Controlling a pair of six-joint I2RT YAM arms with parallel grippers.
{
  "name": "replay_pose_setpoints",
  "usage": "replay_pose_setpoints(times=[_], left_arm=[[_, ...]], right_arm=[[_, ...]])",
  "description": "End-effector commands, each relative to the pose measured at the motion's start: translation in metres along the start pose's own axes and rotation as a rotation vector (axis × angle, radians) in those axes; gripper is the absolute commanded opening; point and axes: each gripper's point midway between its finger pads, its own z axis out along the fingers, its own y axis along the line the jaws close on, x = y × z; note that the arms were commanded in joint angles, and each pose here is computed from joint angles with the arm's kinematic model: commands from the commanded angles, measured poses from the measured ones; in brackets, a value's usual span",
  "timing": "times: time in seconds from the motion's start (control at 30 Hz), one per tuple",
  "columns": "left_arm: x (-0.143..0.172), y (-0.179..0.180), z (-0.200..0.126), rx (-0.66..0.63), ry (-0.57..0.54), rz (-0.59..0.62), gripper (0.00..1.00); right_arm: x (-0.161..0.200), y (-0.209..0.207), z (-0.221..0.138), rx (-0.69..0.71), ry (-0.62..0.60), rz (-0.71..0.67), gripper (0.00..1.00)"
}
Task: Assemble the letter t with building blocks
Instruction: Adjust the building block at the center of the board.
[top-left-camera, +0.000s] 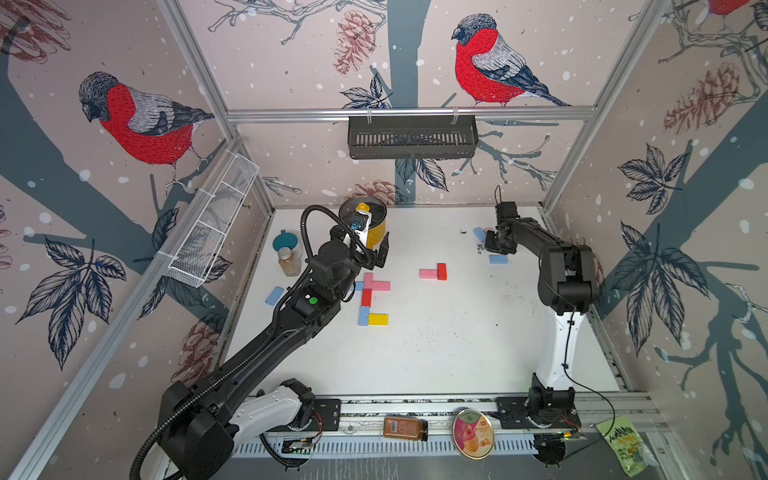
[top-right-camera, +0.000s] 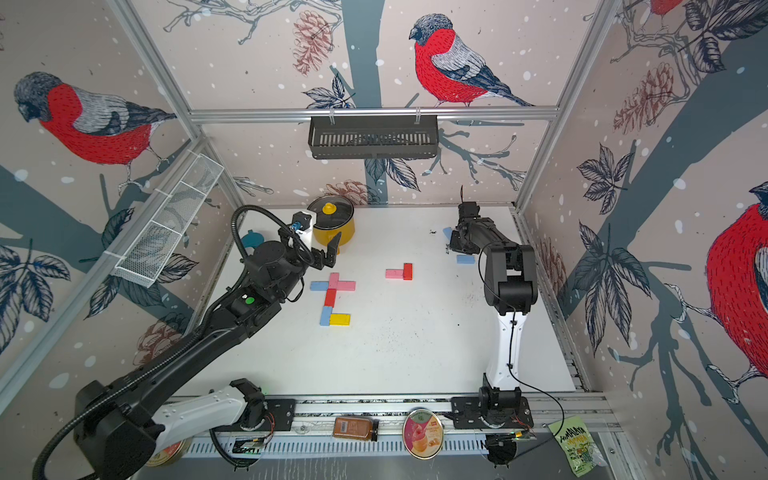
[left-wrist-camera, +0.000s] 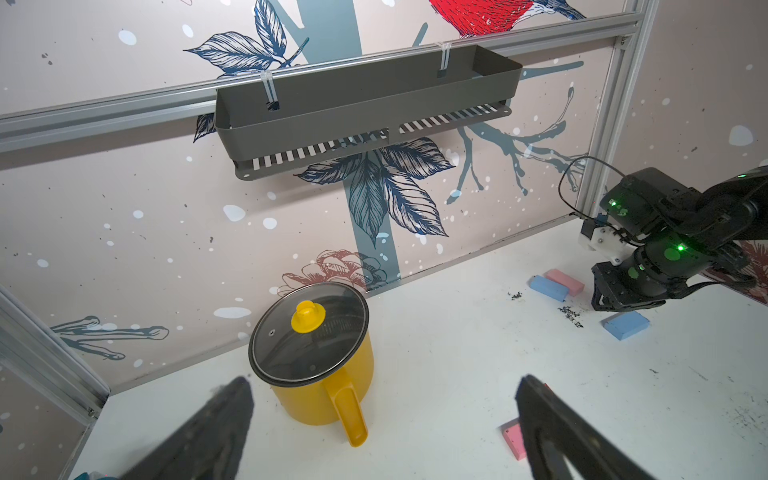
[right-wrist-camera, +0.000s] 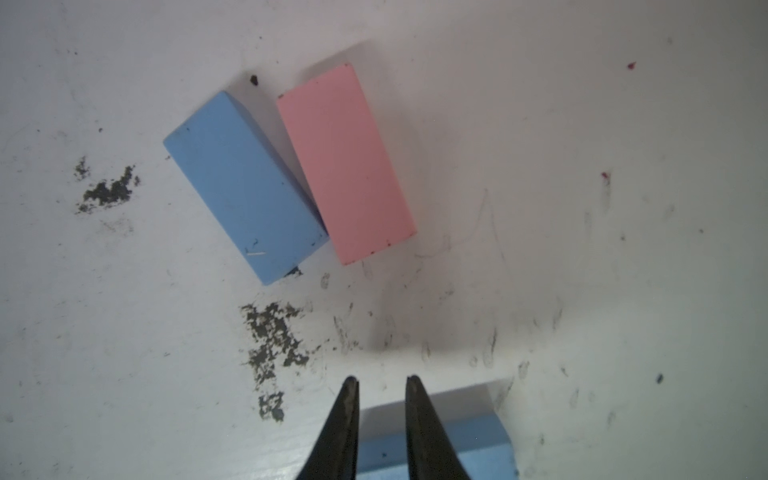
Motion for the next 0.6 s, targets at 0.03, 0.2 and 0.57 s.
replay_pose_setpoints(times=[0.03, 0.2, 0.57], left_arm=[[-0.005, 0.0, 0.0, 0.0, -0.021, -0.003, 0.98], [-0.005, 0.001, 0.0, -0.002, -0.021, -0.002, 0.98], [-0.003, -0.001, 0.002, 0.004, -0.013, -0.003, 0.98]], right_arm=[[0.0, -0.001, 0.006, 0.01, 0.006, -0.019, 0.23], [0.002, 0.002, 0.009, 0.001, 0.022, -0.031, 0.23], [0.027, -0.002, -0.011, 0.002, 0.005, -0.042, 0.22]])
